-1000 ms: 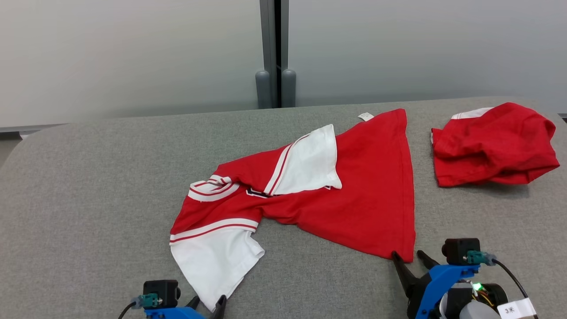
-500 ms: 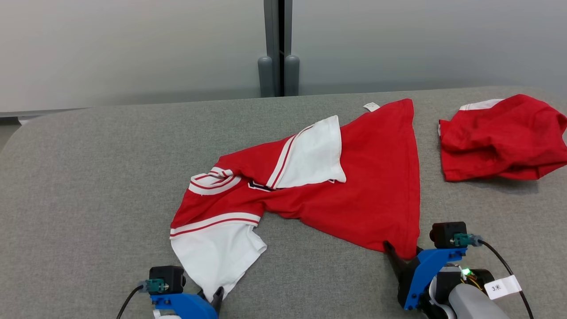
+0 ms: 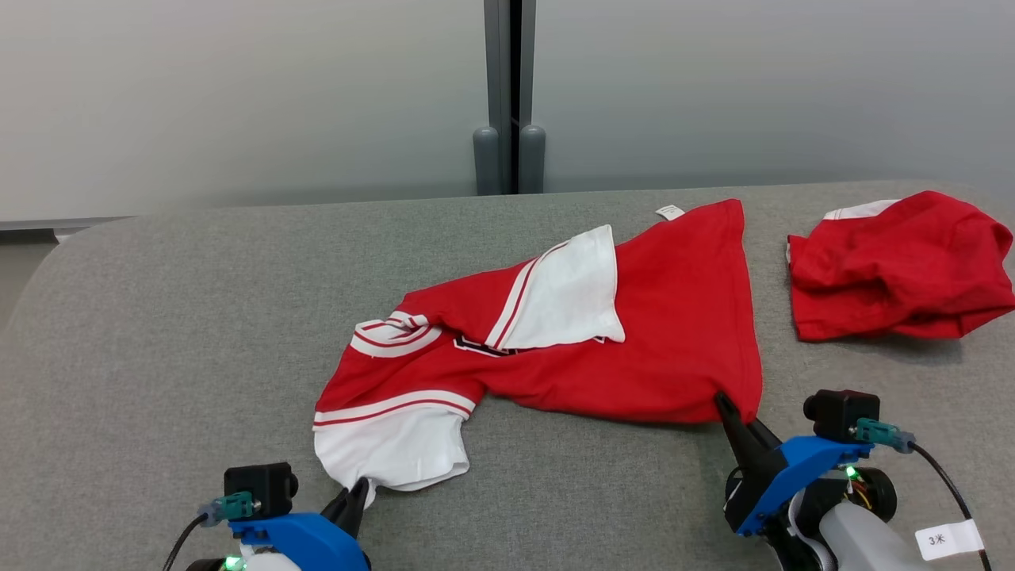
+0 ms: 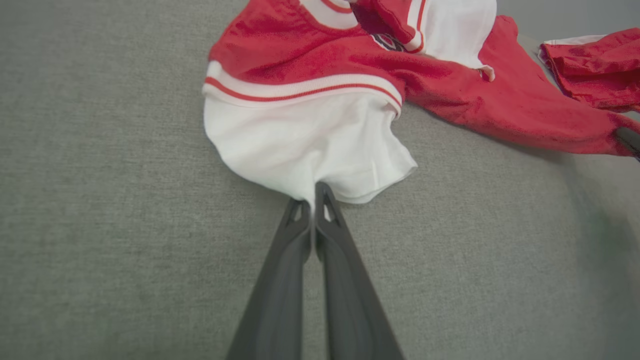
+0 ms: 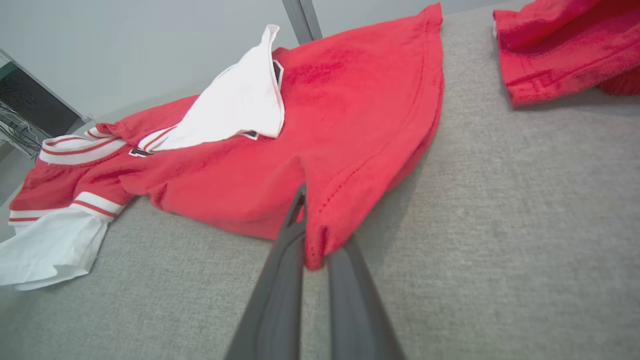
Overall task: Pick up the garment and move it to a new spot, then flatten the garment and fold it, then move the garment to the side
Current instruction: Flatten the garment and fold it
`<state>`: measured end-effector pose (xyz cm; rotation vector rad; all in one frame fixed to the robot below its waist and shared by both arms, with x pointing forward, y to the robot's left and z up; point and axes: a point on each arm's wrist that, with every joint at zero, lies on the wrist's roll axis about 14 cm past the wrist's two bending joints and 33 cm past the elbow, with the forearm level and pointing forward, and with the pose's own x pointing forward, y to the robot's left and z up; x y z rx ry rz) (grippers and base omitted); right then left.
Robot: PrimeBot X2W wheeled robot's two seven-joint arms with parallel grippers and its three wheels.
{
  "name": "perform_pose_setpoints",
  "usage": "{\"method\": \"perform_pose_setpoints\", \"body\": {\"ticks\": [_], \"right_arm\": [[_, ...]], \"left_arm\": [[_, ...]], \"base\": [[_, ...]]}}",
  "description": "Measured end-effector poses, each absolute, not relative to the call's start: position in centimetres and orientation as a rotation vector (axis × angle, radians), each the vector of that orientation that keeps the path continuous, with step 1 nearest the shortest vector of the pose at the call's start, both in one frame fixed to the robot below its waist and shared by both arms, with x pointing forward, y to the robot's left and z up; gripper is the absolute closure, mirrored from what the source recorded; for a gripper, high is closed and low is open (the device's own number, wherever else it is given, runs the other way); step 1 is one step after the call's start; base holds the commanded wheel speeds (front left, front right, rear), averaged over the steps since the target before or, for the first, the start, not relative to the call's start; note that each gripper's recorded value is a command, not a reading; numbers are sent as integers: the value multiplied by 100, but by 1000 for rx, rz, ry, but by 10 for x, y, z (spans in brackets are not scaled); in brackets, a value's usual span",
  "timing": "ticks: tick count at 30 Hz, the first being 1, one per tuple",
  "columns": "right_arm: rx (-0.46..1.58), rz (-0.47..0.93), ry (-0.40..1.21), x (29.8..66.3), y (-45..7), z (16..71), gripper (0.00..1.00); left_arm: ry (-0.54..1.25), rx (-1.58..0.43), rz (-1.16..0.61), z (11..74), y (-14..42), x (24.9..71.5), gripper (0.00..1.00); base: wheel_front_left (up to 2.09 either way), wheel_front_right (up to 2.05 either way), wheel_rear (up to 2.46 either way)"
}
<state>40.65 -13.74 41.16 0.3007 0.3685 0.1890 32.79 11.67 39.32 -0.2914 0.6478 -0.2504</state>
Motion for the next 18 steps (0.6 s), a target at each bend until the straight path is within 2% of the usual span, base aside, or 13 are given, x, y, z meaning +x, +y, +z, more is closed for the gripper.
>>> {"method": "perform_pose_setpoints", "body": {"ticks": [5,8,12,18], "right_arm": [[375,193,282,414,-143,438,100],[381,199,270,422,-152,447,100],[379,228,225,454,-157,473,100],[272,260,222,512,-169,492,100]], "left_arm": [[533,-322,-285,423,114,343,100],[470,-267,-293,441,126,365,100],[386,-182,-320,471,137,415,100],[291,-97,-348,510,141,504,100]], "base": [[0,0,0],[0,0,0],[0,0,0],[0,0,0]]}}
